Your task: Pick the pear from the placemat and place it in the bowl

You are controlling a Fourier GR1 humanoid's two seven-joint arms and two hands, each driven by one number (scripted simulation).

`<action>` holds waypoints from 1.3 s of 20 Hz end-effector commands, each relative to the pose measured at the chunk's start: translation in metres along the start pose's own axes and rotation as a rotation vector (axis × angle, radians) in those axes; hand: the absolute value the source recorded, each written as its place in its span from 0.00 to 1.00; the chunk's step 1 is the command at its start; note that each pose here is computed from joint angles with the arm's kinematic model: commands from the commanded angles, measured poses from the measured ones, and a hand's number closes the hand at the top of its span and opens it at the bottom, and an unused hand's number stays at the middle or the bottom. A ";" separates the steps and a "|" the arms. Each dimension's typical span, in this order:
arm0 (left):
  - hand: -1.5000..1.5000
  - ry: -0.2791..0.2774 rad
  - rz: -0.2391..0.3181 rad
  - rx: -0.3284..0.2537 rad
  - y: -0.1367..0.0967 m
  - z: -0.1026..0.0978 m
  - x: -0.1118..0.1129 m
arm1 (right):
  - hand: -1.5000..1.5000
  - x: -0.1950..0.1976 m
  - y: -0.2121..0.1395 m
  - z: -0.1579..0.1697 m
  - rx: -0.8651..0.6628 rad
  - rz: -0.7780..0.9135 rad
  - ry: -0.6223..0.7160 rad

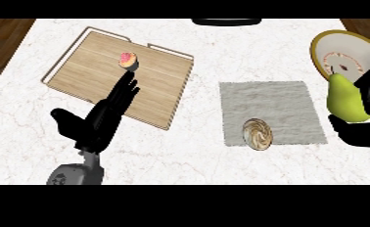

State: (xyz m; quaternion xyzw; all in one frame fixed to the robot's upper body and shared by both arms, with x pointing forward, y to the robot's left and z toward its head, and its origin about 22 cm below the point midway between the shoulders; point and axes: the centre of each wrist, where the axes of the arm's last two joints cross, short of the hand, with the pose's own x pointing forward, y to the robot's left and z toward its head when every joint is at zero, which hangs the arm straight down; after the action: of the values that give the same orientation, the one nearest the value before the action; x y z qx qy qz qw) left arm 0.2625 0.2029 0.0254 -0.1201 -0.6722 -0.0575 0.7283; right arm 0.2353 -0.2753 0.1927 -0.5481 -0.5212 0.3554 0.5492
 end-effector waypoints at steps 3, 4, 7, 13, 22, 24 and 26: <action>0.50 0.020 0.010 0.008 0.004 -0.011 -0.004 | 1.00 -0.006 -0.034 -0.015 -0.081 -0.068 0.027; 0.50 -0.018 -0.017 -0.007 -0.002 -0.006 0.000 | 1.00 -0.012 -0.046 -0.033 -0.098 -0.094 0.037; 0.50 0.000 -0.005 -0.009 0.008 -0.009 -0.001 | 1.00 -0.025 -0.044 -0.067 -0.108 -0.123 0.064; 0.50 -0.004 0.008 -0.004 0.014 -0.008 0.009 | 1.00 -0.076 -0.031 -0.095 -0.130 -0.149 0.098; 0.50 -0.009 -0.004 -0.035 -0.001 -0.009 -0.003 | 1.00 -0.106 0.011 -0.164 -0.146 -0.099 0.122; 0.50 -0.018 -0.009 -0.036 -0.007 -0.014 0.013 | 1.00 -0.109 0.015 -0.173 -0.147 -0.052 0.120; 0.50 -0.024 -0.002 -0.040 -0.019 -0.005 -0.002 | 1.00 -0.121 0.039 -0.171 -0.151 0.006 0.129</action>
State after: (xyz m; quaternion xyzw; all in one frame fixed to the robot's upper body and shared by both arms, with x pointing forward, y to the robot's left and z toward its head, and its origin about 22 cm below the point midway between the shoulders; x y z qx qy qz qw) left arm 0.2680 0.1943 0.0315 -0.1333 -0.6761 -0.0691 0.7213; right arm 0.3732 -0.4120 0.1803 -0.5918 -0.5287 0.2631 0.5486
